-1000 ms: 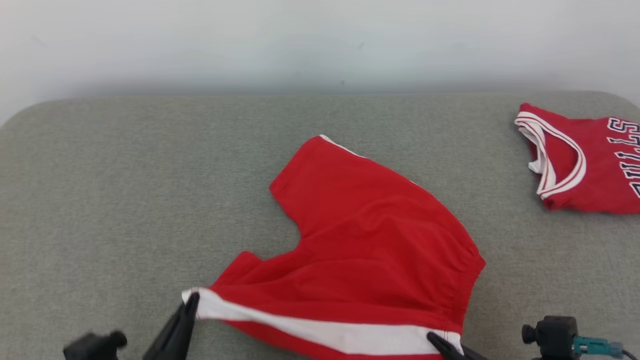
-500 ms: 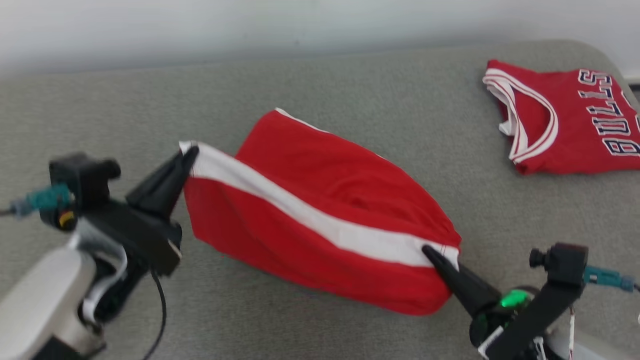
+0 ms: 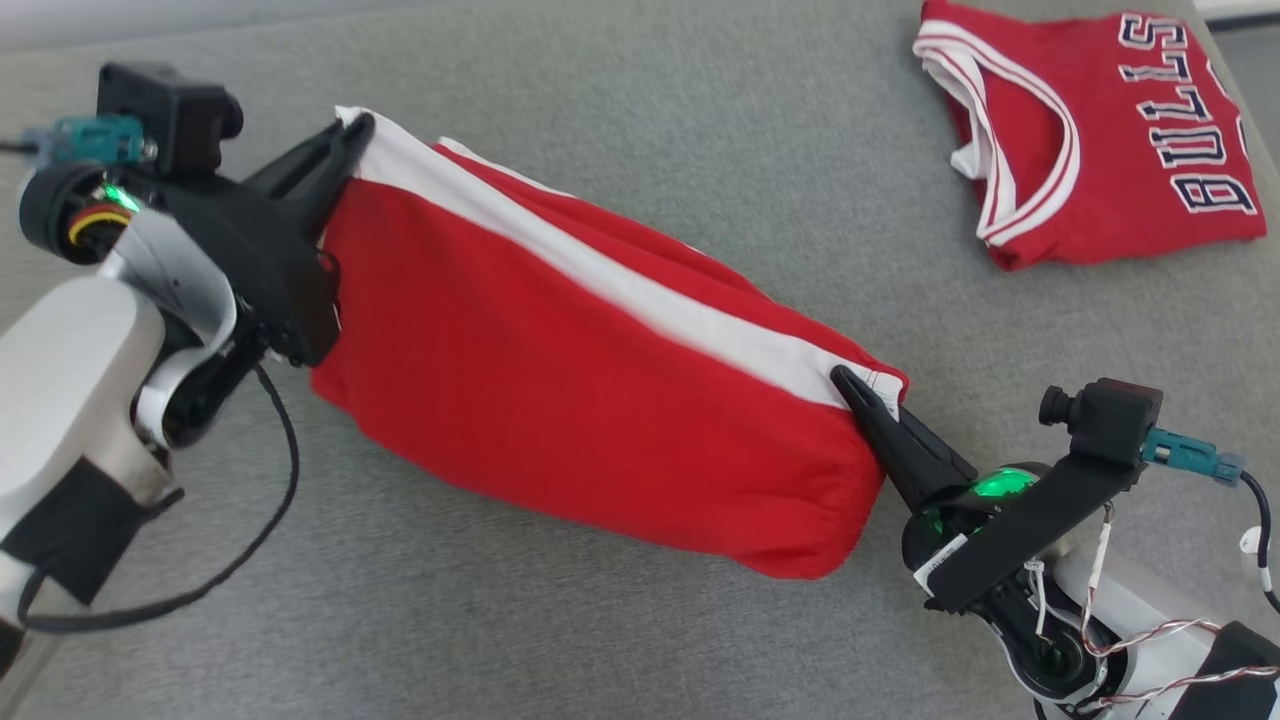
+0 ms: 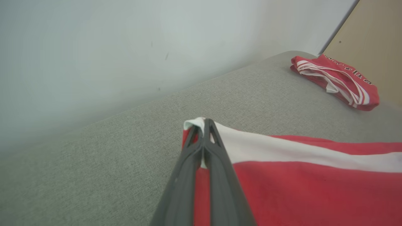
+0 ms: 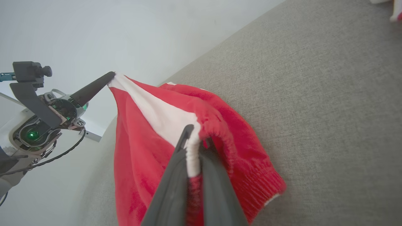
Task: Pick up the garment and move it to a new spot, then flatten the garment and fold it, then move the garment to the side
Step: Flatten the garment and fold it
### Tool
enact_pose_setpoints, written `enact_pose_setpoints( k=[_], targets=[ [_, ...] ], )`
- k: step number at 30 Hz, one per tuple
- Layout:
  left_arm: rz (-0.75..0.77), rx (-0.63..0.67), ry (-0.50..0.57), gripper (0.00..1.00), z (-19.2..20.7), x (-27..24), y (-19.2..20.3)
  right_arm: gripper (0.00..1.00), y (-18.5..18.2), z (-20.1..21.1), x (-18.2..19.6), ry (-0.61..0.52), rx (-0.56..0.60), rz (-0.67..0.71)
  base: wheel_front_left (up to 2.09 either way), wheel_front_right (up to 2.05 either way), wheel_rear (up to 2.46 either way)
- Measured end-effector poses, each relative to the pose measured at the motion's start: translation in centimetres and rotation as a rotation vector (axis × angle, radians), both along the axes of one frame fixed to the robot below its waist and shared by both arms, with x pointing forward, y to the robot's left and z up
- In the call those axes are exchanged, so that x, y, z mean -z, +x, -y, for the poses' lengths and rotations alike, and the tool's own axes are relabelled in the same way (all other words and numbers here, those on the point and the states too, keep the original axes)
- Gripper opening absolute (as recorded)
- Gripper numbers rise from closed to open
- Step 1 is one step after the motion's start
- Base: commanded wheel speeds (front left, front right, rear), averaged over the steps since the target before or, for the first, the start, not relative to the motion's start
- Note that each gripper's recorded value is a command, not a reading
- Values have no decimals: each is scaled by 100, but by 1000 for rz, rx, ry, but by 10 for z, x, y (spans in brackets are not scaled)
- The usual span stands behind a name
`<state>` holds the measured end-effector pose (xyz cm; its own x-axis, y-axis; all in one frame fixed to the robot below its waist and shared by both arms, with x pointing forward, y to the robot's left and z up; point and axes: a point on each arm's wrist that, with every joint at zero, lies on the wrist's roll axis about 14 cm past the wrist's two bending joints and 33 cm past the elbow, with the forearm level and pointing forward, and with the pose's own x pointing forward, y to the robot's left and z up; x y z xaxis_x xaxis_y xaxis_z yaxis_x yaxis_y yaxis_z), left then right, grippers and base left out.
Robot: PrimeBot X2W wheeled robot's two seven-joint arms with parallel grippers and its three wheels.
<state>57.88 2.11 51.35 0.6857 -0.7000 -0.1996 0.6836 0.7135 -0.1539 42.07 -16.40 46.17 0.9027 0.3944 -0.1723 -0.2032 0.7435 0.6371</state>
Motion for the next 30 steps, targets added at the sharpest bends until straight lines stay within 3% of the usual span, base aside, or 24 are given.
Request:
enact_pose_setpoints(
  k=[12, 23, 24, 25, 26, 27, 30],
  targets=[
    [-36, 48, 86, 0, 27, 49, 23, 0, 9, 23, 23, -103, 73, -11, 0, 0, 0],
    [12, 57, 66, 0, 36, 57, 31, 0, 14, 25, 32, -154, 93, -7, 0, 0, 0],
    [15, 56, 66, 0, 36, 58, 32, 15, 14, 25, 35, -160, 92, -11, 0, 0, 0],
    [14, 54, 67, 35, 36, 60, 33, 64, 14, 24, 36, -164, 89, -14, 0, 0, 0],
    [14, 51, 64, 82, 36, 60, 33, 100, 13, 23, 38, -163, 90, -18, 0, 0, 0],
    [16, 50, 61, 100, 36, 60, 33, 100, 13, 22, 38, -162, 88, -20, 0, 0, 0],
    [25, 41, 66, 100, 34, 58, 33, 100, 12, 23, 35, -163, 94, -12, 0, 0, 0]
  ],
)
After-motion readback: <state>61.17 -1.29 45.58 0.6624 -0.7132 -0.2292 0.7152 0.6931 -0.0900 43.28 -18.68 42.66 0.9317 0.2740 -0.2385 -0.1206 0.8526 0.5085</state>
